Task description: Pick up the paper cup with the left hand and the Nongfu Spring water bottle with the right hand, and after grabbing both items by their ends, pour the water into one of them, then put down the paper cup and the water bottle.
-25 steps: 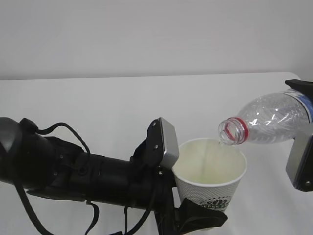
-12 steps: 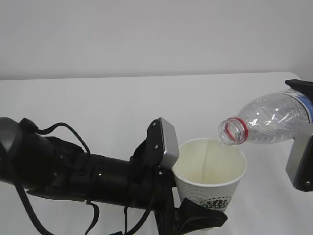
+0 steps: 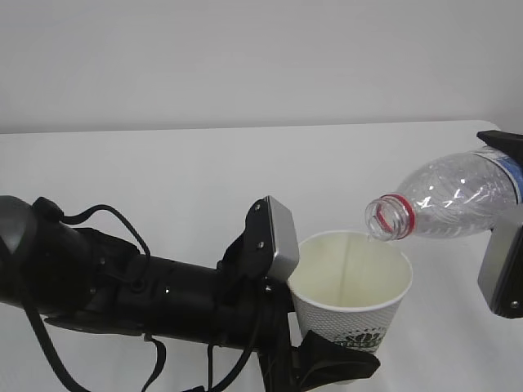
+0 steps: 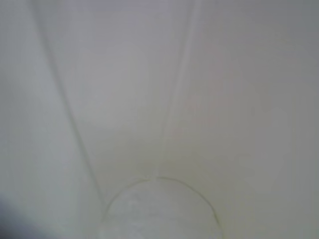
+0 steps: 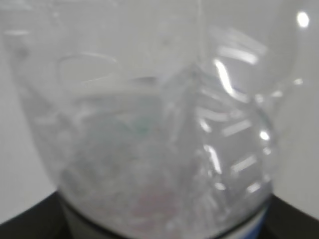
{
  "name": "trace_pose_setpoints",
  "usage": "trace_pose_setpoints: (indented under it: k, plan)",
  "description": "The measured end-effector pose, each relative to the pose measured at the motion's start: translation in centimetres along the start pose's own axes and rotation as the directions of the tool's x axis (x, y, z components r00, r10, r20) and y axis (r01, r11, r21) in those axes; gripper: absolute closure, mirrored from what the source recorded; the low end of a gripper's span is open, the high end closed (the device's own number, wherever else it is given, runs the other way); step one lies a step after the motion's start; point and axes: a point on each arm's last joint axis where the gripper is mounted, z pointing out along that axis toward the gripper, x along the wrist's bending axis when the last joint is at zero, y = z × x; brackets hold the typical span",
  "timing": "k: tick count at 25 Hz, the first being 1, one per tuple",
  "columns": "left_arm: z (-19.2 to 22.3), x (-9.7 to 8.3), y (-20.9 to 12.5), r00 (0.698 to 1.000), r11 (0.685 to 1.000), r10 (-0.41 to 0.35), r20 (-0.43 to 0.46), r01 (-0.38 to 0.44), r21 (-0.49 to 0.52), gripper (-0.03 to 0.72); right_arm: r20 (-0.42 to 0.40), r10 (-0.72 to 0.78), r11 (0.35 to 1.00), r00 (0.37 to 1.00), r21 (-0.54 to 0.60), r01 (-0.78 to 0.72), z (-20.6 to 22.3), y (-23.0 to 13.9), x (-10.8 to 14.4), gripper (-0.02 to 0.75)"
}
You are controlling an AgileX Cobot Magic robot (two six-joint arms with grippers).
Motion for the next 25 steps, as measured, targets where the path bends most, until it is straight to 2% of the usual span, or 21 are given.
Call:
trace_pose_setpoints:
  k: [25]
  plan:
    - [0.00, 0.00, 0.00, 1.000, 1.000, 0.000, 0.000, 0.000, 0.000, 0.186, 0.007, -0.034, 0.999, 0.999, 0.001, 0.034, 0.00, 0.00, -0.06, 0.272]
